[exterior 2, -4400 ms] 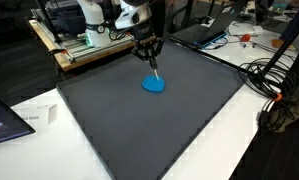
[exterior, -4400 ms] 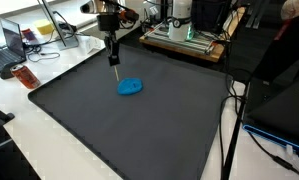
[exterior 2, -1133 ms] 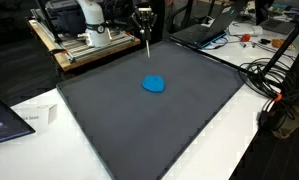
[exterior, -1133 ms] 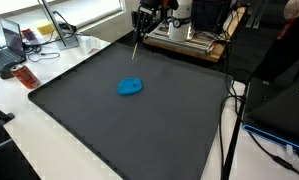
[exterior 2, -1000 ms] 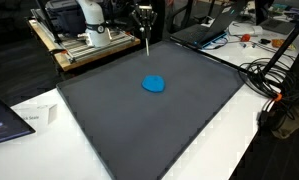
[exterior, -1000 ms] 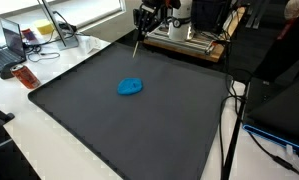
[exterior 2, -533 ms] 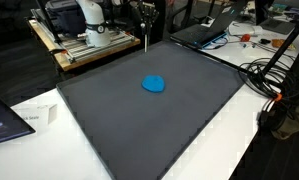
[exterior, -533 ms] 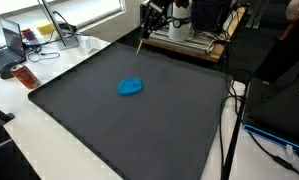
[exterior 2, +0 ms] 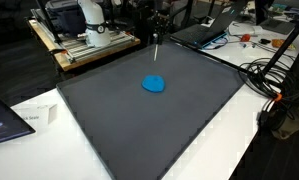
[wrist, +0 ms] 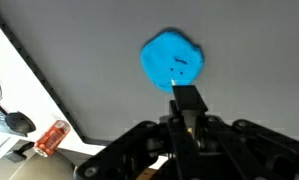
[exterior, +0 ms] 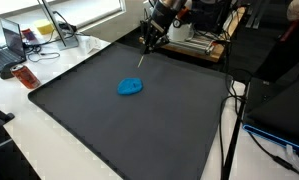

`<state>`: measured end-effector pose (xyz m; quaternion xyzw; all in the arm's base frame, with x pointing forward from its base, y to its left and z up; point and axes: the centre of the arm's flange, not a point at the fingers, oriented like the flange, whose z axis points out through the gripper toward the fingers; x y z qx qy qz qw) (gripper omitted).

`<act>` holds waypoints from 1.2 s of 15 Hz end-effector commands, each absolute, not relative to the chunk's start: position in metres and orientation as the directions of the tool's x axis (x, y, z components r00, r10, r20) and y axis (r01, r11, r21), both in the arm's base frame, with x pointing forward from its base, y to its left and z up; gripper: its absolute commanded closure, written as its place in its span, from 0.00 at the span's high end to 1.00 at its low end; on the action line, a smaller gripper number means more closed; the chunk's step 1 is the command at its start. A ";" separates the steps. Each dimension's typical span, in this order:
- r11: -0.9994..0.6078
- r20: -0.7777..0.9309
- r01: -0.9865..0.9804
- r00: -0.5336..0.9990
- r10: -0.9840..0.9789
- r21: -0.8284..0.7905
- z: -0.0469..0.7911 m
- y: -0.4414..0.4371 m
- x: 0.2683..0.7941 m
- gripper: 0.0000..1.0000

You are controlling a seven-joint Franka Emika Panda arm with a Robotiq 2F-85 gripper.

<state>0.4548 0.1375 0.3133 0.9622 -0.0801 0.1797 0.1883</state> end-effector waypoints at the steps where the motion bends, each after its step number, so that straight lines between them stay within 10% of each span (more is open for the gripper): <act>1: -0.919 0.320 -0.228 0.940 -0.120 0.323 0.320 0.139 0.498 0.03; 18: -0.961 0.237 -0.249 0.947 -0.215 0.120 0.388 0.046 0.491 0.03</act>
